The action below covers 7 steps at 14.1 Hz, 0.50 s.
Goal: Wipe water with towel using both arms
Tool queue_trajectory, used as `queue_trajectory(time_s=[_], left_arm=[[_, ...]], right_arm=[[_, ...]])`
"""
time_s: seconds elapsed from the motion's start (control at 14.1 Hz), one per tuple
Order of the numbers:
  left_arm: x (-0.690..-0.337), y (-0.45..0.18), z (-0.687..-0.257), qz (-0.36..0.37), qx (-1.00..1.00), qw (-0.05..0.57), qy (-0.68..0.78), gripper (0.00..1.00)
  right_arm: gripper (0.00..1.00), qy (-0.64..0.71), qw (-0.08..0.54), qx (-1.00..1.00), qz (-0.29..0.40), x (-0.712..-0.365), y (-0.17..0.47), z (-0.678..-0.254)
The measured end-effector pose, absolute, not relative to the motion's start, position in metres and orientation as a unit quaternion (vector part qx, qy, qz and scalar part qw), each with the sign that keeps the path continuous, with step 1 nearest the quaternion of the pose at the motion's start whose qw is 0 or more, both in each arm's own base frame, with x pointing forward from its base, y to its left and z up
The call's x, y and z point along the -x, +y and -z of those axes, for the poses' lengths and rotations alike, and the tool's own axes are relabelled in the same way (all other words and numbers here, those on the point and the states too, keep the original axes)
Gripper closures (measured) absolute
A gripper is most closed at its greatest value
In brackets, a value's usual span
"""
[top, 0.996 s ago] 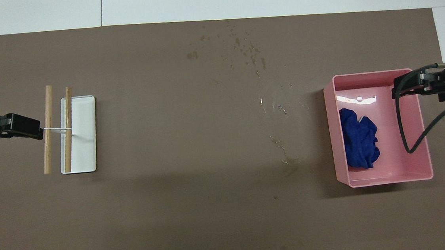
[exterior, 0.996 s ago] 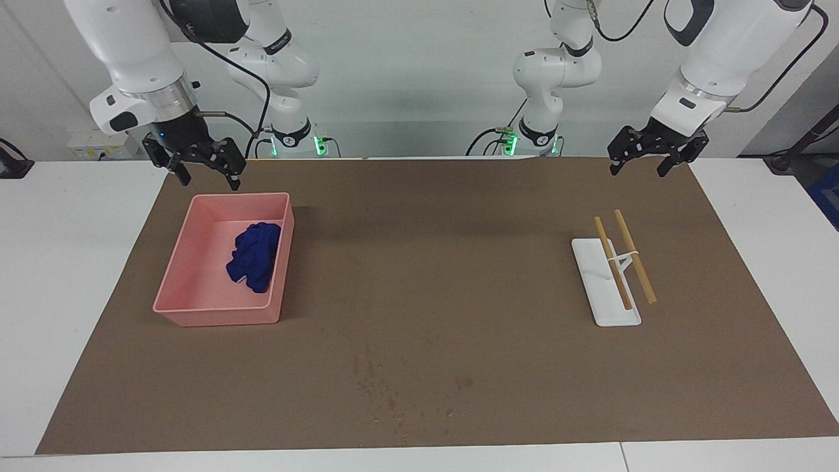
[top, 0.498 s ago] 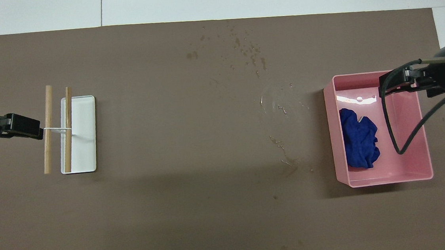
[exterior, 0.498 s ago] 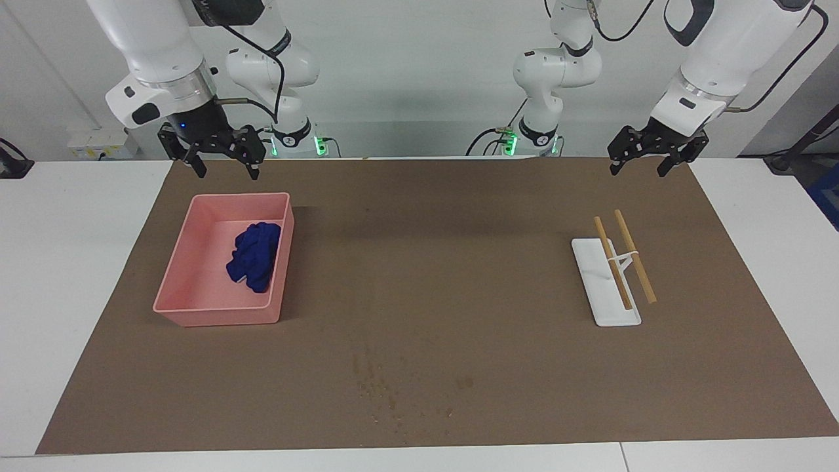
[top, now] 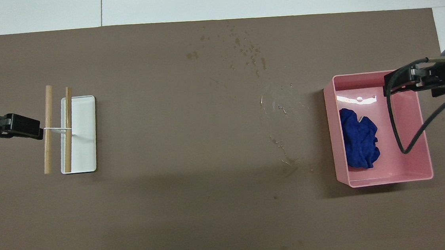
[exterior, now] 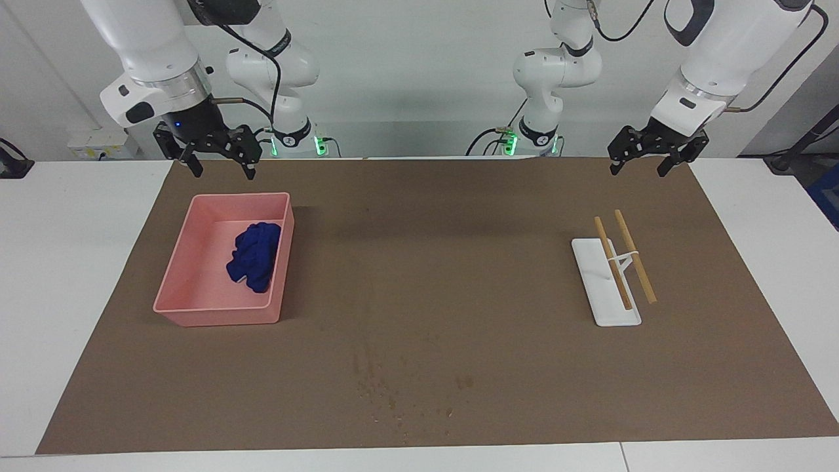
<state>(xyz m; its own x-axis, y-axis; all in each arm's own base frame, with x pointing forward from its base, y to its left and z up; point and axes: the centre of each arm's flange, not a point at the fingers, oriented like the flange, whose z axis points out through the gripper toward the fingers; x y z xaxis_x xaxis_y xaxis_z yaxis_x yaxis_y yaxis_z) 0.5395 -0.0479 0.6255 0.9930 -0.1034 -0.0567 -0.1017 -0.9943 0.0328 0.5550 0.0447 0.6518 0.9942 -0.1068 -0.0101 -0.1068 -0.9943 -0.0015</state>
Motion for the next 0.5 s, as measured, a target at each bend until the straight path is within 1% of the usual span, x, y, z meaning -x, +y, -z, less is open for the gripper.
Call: queue_trajectory(time_s=[0.21, 0.5], left_arm=[[-0.540, -0.048, -0.625, 0.029, -0.998, 0.015, -0.051, 0.00], [-0.540, -0.048, -0.625, 0.029, -0.998, 0.015, -0.051, 0.00]], right_arm=[[0.00, 0.058, -0.001, 0.998, -0.010, -0.549, 0.040, -0.655], [0.00, 0.065, -0.004, 0.998, -0.027, -0.545, 0.032, -0.642]])
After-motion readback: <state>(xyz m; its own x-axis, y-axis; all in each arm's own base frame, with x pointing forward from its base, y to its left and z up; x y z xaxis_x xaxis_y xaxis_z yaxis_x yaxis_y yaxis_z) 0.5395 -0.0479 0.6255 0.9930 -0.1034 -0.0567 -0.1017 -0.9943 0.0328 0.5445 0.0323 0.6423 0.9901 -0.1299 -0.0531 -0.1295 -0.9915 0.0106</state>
